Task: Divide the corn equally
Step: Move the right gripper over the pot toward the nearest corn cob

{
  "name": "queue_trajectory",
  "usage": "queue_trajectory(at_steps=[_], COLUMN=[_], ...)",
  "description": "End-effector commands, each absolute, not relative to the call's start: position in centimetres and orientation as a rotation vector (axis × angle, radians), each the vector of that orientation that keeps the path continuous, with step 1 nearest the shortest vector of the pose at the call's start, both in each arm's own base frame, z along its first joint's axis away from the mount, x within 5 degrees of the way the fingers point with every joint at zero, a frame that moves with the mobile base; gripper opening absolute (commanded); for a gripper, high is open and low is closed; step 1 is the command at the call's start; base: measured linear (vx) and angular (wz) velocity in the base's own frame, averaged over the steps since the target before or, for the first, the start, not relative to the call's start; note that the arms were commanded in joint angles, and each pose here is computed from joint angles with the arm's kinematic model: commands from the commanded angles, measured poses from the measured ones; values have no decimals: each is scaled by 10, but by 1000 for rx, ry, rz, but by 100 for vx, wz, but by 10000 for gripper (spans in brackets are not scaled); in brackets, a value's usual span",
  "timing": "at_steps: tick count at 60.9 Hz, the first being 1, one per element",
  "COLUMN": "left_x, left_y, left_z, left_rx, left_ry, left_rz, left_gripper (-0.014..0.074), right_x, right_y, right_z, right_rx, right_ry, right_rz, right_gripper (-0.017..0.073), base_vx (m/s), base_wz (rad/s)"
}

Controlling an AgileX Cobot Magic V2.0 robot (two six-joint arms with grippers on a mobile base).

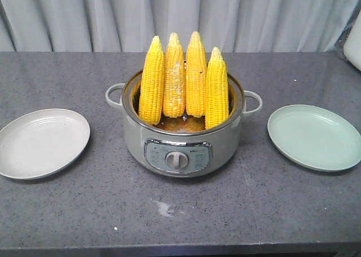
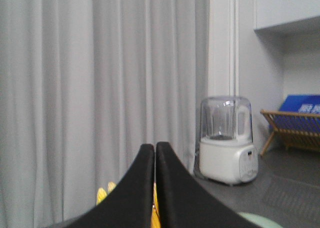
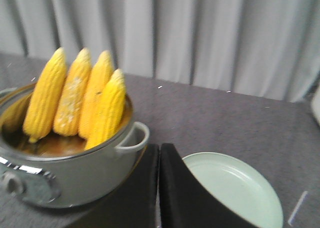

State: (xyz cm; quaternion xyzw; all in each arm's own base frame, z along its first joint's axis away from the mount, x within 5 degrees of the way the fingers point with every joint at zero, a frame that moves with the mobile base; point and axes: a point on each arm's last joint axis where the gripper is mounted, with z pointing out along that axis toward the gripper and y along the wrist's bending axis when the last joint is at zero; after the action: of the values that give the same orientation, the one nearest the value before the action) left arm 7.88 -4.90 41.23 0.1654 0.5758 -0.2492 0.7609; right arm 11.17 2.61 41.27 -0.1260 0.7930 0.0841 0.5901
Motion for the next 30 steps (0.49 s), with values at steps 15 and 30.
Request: queue_trajectory(at_steps=[15, 30], left_x=[120, 122], left_y=[-58, -58], left_z=[427, 426], left_rx=[455, 454], left_ry=[1355, 1364], left_rz=[-633, -635], left_gripper=[5, 159], right_x=[145, 146], right_y=[46, 45], right_z=[428, 430], right_rx=[-522, -528], right_ry=[1702, 1678], right_rz=[345, 318], right_gripper=[90, 416], base_vx=[0, 0], base_wz=[0, 0])
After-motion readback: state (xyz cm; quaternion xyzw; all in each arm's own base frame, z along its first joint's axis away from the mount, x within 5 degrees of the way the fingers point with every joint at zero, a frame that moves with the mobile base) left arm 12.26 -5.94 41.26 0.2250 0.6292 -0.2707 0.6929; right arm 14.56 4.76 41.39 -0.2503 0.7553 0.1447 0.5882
